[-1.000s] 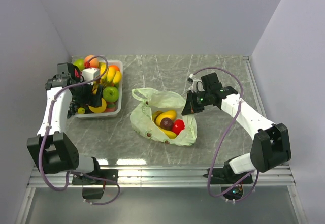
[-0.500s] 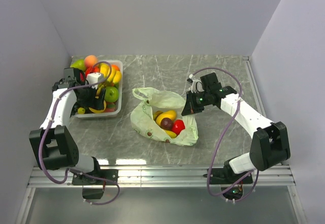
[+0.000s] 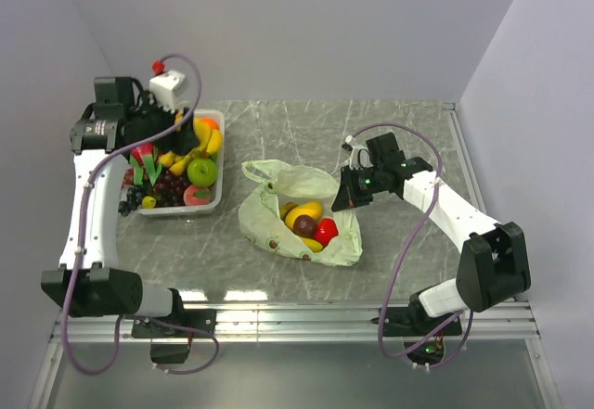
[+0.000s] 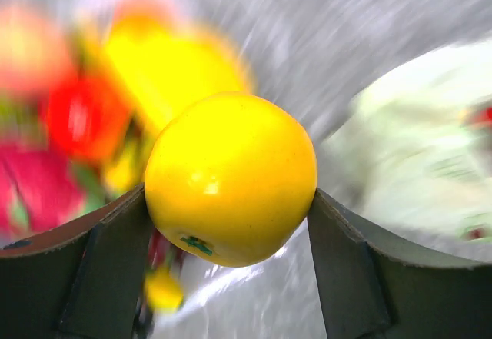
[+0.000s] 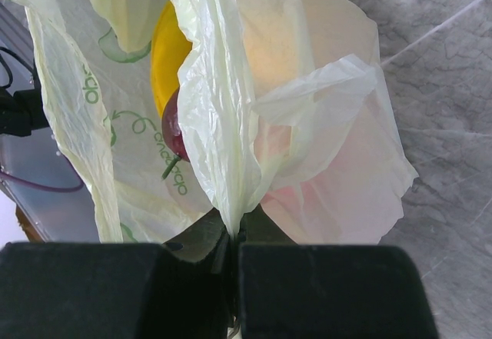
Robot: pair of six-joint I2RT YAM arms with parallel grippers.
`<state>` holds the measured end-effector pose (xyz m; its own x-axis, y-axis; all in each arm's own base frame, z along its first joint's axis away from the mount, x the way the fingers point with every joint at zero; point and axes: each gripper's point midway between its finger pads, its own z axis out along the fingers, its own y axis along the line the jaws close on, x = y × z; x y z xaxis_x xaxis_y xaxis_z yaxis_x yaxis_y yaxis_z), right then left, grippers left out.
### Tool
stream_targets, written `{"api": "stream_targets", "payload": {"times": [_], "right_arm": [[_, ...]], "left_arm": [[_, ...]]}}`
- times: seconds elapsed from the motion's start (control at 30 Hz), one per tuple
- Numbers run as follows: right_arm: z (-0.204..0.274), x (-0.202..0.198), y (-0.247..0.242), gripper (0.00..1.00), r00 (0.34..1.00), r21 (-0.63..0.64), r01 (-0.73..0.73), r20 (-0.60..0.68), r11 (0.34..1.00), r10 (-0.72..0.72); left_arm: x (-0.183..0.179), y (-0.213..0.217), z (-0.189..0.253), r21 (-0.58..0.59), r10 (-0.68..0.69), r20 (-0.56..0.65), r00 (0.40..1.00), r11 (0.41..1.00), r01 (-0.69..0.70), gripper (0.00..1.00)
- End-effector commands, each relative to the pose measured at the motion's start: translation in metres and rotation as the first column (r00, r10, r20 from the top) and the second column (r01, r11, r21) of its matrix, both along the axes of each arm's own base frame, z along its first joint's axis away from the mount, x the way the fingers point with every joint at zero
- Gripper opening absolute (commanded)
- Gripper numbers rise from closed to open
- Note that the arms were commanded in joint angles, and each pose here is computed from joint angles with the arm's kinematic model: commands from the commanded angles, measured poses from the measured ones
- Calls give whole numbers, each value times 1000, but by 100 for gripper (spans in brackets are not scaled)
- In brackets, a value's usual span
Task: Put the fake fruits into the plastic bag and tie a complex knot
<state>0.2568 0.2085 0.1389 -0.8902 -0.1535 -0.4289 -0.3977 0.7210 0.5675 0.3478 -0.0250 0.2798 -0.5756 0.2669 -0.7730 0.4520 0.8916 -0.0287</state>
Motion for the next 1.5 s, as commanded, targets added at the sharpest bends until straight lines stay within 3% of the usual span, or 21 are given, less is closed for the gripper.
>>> {"api": "stream_targets", "payload": {"times": [0.0, 0.1, 0.23, 0.47, 0.57, 0.73, 0.9, 1.1, 1.27, 1.33, 1.43, 1.47], "right_arm": [[17, 12, 5, 0, 999, 32, -3, 50, 999, 1], [20, 12, 6, 0, 999, 38, -2, 55, 999, -1], [21, 12, 5, 0, 998, 41, -1, 58, 999, -1], [24, 10, 4, 0, 998, 39, 1, 70, 999, -4], [24, 10, 4, 0, 998, 39, 1, 70, 999, -4], [24, 9, 5, 0, 998, 43, -3, 63, 999, 0], [29, 12, 4, 0, 996, 47, 13, 88, 999, -17], [42, 17, -8, 0, 984, 32, 67, 161, 997, -72], [39, 9, -11, 0, 985, 34, 54, 160, 998, -59], [38, 8, -11, 0, 987, 32, 49, 153, 998, -53], [35, 7, -8, 0, 990, 38, 39, 137, 999, -44], [34, 7, -8, 0, 991, 37, 36, 130, 999, -41]], "left_arm": [[-17, -74, 71, -126, -191, 153, 969, 969, 211, 52], [-28, -131, 91, -149, -314, 223, 923, 924, 351, 53], [-47, -194, 82, -186, -463, 219, 859, 845, 502, 54], [-105, -278, 7, -160, -696, 79, 714, 698, 698, 55], [-115, -290, -25, -136, -724, 20, 689, 681, 720, 56], [-105, -303, -63, -117, -697, -26, 717, 714, 690, 58], [-101, -328, -74, -108, -729, -28, 684, 682, 723, 59], [-67, -322, -111, -25, -615, -115, 780, 787, 617, 63], [-28, -287, -106, 57, -449, -68, 891, 890, 453, 66], [-26, -271, -107, 96, -422, -71, 904, 899, 427, 66], [-28, -250, -111, 171, -408, -75, 910, 894, 415, 78], [-30, -245, -109, 175, -410, -78, 909, 892, 417, 87]]}}
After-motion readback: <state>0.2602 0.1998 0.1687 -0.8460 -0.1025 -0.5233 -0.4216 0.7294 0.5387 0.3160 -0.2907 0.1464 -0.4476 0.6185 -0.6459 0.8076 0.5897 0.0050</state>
